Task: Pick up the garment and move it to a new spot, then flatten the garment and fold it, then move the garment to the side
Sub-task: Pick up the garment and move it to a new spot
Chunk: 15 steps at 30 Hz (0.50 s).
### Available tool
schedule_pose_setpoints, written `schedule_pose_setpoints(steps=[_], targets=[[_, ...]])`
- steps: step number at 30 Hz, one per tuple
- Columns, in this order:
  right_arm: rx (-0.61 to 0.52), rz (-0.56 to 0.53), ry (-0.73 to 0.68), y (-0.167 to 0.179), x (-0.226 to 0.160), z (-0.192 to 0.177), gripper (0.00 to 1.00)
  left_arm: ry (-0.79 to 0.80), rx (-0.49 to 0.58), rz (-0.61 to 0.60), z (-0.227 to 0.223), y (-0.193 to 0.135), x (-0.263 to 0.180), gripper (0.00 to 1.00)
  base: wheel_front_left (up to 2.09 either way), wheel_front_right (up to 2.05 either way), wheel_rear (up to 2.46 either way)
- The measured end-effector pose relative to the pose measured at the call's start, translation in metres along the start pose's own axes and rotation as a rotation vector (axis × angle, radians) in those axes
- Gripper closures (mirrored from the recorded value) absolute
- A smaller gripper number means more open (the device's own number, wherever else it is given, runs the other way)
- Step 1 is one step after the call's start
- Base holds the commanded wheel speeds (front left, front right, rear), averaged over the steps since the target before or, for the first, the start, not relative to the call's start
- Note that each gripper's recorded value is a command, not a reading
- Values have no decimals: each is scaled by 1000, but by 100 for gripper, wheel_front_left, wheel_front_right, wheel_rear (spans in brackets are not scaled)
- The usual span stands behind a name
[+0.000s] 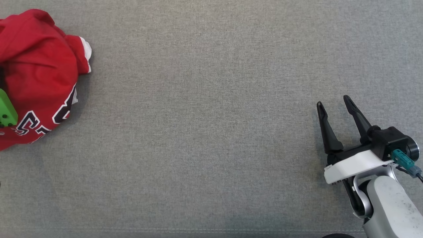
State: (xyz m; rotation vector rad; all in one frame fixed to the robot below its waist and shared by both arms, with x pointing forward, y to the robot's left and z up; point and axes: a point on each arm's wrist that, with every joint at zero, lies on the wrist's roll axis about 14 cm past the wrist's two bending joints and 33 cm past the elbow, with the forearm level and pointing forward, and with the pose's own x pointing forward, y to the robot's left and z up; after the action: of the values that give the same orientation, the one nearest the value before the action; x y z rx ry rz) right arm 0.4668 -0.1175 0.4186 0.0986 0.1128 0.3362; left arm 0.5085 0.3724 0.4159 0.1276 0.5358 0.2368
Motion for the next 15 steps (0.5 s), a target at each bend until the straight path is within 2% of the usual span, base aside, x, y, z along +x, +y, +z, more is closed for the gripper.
schedule_pose_setpoints(steps=[1, 9, 15], targets=[[1, 0, -1, 0, 0, 1, 0, 2, -2, 1, -1, 0, 0, 100, 0, 0, 0], [10, -6, -23, 3, -2, 10, 0, -78, -6, 22, 19, 6, -8, 100, 0, 0, 0], [37, -4, -54, 14, -5, 22, 0, -256, 59, -6, 78, 6, -21, 100, 0, 0, 0]])
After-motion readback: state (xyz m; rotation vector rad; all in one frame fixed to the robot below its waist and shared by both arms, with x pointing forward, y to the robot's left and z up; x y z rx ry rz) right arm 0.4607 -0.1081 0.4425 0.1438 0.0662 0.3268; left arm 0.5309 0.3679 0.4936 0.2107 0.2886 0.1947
